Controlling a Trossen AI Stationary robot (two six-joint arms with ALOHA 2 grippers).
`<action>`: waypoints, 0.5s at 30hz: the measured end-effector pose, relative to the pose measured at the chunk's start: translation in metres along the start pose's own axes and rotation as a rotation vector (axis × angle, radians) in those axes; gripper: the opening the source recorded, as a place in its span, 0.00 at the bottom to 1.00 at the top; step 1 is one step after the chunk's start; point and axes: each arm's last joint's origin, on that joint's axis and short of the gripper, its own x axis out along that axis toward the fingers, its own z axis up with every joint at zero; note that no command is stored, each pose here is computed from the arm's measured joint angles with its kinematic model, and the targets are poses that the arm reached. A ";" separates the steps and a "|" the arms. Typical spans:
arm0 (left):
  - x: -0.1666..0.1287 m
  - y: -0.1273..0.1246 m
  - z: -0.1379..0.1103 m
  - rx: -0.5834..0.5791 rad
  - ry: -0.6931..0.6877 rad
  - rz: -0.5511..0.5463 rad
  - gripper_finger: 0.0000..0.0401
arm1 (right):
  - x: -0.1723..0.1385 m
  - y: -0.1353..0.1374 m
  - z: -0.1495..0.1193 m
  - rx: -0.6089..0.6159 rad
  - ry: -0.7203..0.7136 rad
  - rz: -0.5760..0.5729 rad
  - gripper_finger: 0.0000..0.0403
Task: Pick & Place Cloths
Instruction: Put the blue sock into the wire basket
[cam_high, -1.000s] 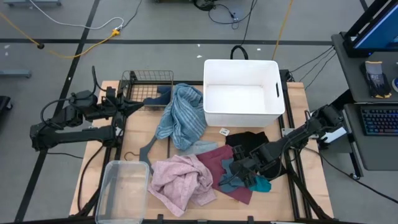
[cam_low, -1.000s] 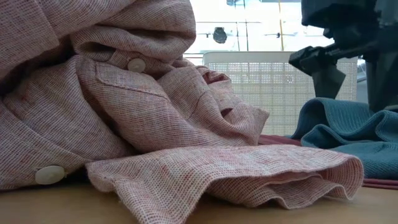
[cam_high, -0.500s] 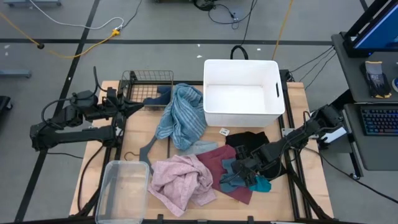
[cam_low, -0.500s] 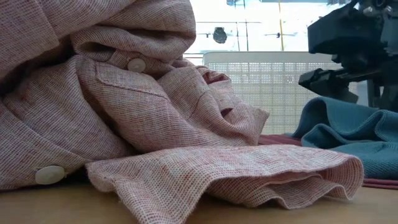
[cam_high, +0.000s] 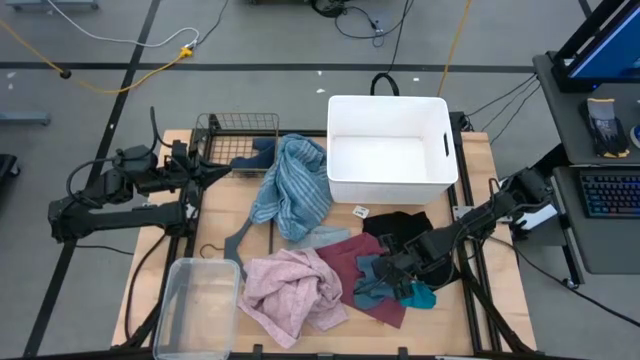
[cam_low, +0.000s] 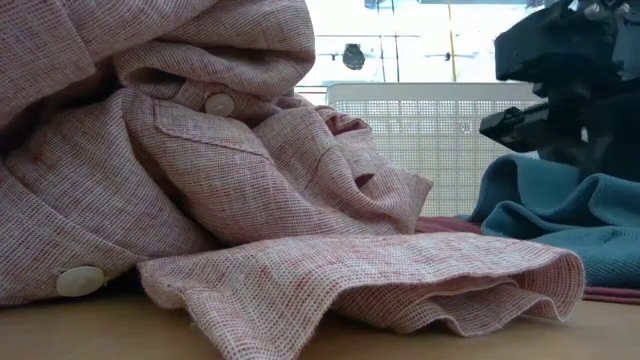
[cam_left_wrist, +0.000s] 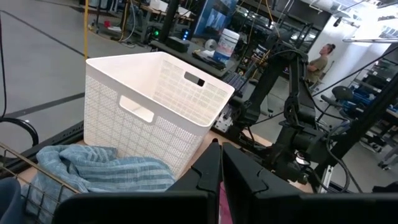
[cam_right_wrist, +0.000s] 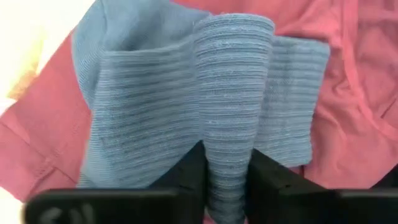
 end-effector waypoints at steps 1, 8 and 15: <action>0.000 0.000 0.000 -0.001 0.000 0.000 0.04 | -0.003 0.000 0.001 0.002 -0.008 0.002 0.09; 0.000 0.000 0.000 -0.007 -0.001 0.000 0.04 | -0.040 0.001 0.017 0.014 -0.155 0.037 0.04; 0.000 0.000 0.000 -0.038 -0.001 -0.001 0.04 | -0.100 -0.009 0.034 0.065 -0.416 0.077 0.02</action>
